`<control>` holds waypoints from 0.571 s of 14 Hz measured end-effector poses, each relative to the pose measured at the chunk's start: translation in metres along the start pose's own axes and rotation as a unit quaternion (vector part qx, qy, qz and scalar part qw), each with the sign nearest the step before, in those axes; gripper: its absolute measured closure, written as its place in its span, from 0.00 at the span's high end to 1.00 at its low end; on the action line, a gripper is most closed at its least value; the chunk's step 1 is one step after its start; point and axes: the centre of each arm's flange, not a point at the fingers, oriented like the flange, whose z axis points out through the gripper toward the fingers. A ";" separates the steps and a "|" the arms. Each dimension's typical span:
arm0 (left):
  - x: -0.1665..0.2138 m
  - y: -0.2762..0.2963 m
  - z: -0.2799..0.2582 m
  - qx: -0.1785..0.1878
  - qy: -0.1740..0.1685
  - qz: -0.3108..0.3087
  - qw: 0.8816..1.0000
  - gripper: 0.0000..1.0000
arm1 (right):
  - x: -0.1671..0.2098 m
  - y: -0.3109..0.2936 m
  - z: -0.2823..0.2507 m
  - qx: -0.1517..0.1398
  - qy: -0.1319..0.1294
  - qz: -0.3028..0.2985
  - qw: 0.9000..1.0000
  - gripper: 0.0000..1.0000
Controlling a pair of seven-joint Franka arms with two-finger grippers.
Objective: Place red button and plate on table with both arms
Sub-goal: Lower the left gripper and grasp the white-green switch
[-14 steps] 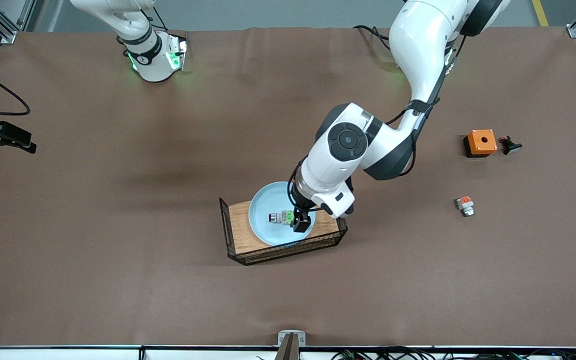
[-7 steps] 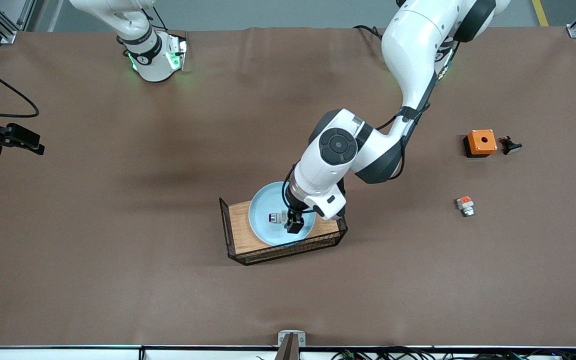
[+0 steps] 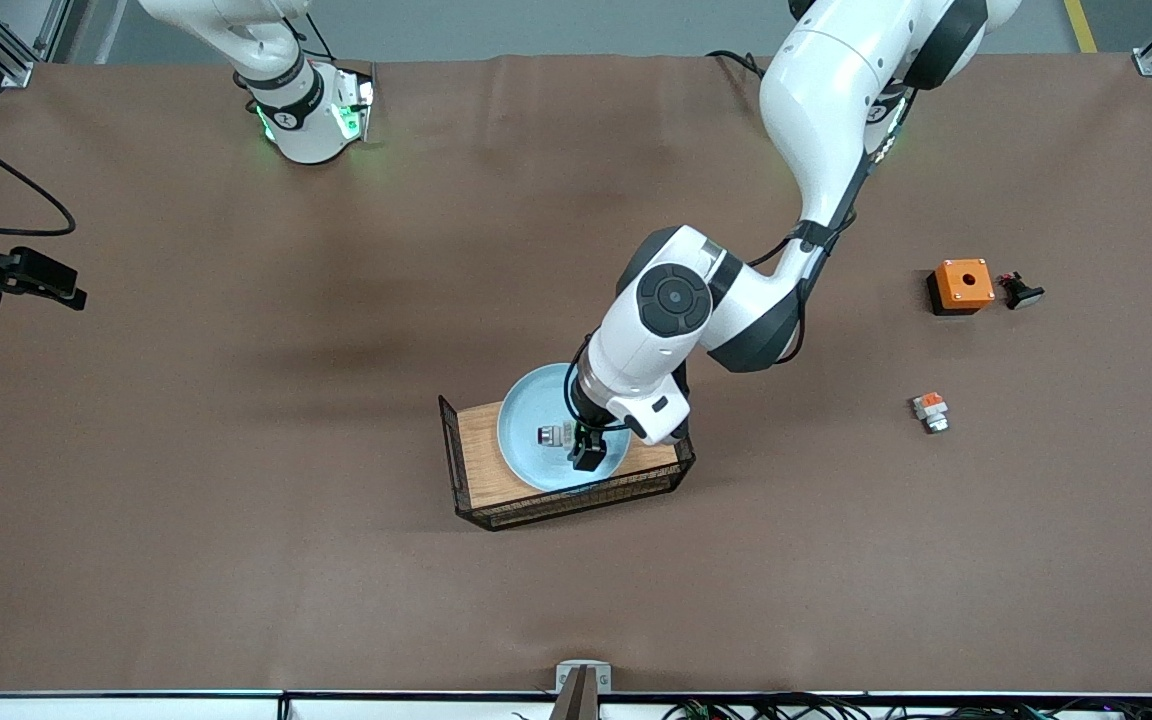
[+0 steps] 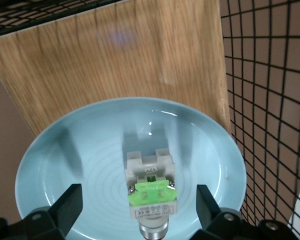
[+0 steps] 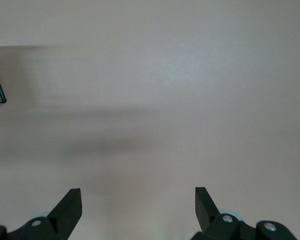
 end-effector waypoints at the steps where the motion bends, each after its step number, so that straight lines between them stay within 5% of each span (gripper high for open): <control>1: 0.000 0.000 0.001 -0.001 0.000 0.000 1.000 1.00 | 0.003 0.000 0.005 -0.001 -0.005 0.000 1.000 1.00; 8: 0.002 0.002 0.006 -0.006 -0.001 0.003 1.000 0.96 | 0.012 -0.001 0.020 -0.002 -0.018 0.000 1.000 1.00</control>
